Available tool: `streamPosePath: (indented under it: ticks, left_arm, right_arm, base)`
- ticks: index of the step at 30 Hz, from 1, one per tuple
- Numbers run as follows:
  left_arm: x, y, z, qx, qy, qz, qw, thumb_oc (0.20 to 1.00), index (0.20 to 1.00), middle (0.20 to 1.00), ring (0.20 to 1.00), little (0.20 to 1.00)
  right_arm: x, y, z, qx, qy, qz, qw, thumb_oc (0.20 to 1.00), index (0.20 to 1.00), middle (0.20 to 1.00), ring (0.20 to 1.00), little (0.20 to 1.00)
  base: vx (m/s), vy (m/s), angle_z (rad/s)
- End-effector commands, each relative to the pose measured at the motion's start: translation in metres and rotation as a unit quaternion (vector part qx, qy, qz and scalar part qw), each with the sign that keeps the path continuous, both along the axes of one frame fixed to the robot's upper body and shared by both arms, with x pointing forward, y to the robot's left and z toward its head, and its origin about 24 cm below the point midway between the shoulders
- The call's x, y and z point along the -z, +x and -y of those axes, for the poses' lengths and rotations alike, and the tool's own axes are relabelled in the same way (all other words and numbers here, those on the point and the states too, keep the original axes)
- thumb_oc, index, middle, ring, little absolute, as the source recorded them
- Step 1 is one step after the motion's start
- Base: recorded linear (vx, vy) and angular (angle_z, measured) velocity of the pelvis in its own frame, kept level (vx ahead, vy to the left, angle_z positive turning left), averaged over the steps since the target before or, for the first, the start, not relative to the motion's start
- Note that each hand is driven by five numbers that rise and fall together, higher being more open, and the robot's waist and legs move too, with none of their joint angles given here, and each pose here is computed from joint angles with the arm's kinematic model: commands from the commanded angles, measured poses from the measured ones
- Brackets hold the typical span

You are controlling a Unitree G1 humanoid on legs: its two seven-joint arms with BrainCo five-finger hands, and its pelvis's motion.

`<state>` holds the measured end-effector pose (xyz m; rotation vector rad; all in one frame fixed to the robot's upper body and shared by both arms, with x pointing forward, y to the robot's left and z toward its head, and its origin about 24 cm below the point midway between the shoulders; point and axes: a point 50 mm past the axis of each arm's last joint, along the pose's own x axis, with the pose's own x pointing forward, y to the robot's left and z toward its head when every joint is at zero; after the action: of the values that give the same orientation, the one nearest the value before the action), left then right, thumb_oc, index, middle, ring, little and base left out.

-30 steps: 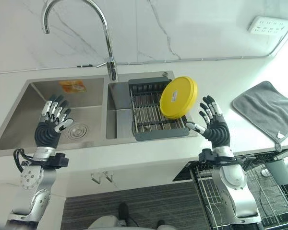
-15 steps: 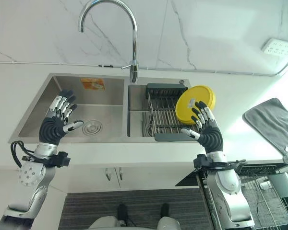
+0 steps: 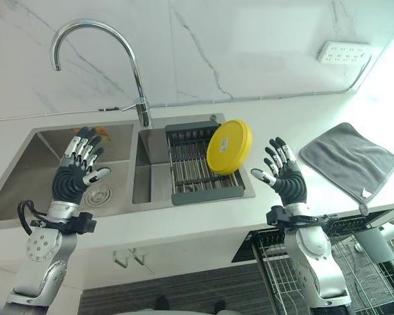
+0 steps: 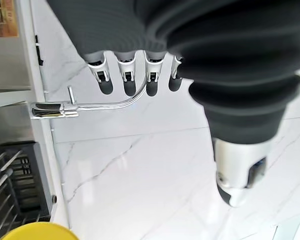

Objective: Place the dishes in the dishwasher.

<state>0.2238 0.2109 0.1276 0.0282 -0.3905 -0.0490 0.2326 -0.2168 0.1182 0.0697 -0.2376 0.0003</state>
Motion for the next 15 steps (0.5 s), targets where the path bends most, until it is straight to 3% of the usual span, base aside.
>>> streamPosePath:
  ticks: [1, 15]
  left_arm:
    - [-0.031, 0.004, 0.000, 0.004, 0.025, 0.083, 0.996, 1.000, 1.000, 1.000, 1.000, 1.000]
    - [-0.029, 0.016, 0.008, 0.023, 0.040, 0.070, 0.996, 1.000, 1.000, 1.000, 1.000, 1.000]
  right_arm:
    - [-0.035, 0.006, 0.004, 0.021, 0.014, 0.086, 0.996, 1.000, 1.000, 1.000, 1.000, 1.000]
    - [-0.019, 0.031, 0.013, 0.059, 0.058, 0.033, 0.996, 1.000, 1.000, 1.000, 1.000, 1.000]
  base:
    - [-0.01, -0.032, 0.01]
    - [0.02, -0.046, 0.00]
